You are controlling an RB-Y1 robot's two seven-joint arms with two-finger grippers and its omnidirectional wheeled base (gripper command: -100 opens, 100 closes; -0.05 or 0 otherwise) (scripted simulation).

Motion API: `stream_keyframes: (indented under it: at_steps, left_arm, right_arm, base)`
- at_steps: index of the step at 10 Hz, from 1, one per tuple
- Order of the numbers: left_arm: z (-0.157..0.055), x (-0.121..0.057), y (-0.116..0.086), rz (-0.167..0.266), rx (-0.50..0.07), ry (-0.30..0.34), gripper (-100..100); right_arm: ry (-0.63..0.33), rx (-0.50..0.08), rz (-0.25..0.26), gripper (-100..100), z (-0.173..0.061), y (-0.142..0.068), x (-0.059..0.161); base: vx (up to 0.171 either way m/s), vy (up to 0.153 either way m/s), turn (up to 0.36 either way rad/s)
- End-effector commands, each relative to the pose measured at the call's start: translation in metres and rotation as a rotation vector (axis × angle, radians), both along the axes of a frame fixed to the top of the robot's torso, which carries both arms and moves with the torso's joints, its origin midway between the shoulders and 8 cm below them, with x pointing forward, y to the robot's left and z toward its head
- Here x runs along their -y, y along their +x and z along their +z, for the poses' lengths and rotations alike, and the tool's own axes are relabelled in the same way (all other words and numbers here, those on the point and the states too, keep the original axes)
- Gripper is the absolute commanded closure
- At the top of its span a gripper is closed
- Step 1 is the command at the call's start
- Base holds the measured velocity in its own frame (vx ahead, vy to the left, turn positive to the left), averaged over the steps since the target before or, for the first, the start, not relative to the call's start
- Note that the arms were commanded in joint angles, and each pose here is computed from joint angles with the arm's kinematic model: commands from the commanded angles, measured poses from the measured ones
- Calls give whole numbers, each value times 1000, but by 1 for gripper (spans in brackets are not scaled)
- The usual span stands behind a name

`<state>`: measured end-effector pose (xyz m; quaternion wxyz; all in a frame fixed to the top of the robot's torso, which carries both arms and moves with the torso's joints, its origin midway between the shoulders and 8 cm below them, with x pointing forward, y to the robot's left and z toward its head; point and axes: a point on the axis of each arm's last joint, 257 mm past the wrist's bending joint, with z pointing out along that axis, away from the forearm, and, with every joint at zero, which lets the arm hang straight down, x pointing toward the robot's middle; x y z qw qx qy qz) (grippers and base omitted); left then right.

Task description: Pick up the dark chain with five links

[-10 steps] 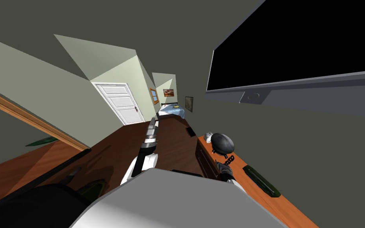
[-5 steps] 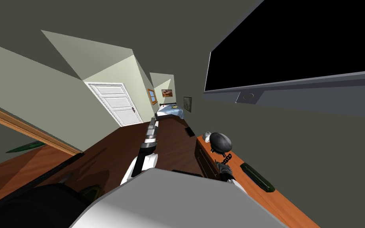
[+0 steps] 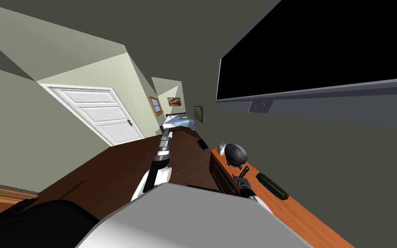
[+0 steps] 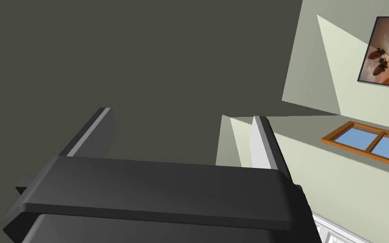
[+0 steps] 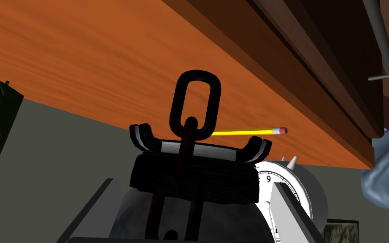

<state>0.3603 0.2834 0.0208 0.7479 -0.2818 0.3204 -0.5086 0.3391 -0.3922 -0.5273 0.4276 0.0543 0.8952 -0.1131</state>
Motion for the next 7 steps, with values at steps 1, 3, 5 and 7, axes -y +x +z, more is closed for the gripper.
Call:
stream_keyframes:
  at_steps: [1, 3, 5, 7]
  left_arm:
    - [0, 0, 0, 0, 0, 0, 0]
    - [0, 0, 0, 0, 0, 0, 0]
    - [0, 0, 0, 0, 0, 0, 0]
    - [0, 0, 0, 0, 0, 0, 0]
  right_arm:
    - [-2, -4, 58, -100, -2, 3, -4]
    - [4, 3, 111, -100, -2, 7, -11]
    - [-1, 4, 175, -100, -4, 10, -13]
    - [-3, 12, 219, -100, -3, 12, -17]
  base:
    - [130, 56, -415]
    - [110, 69, -159]
    - [126, 102, -394]
    - [85, 79, -274]
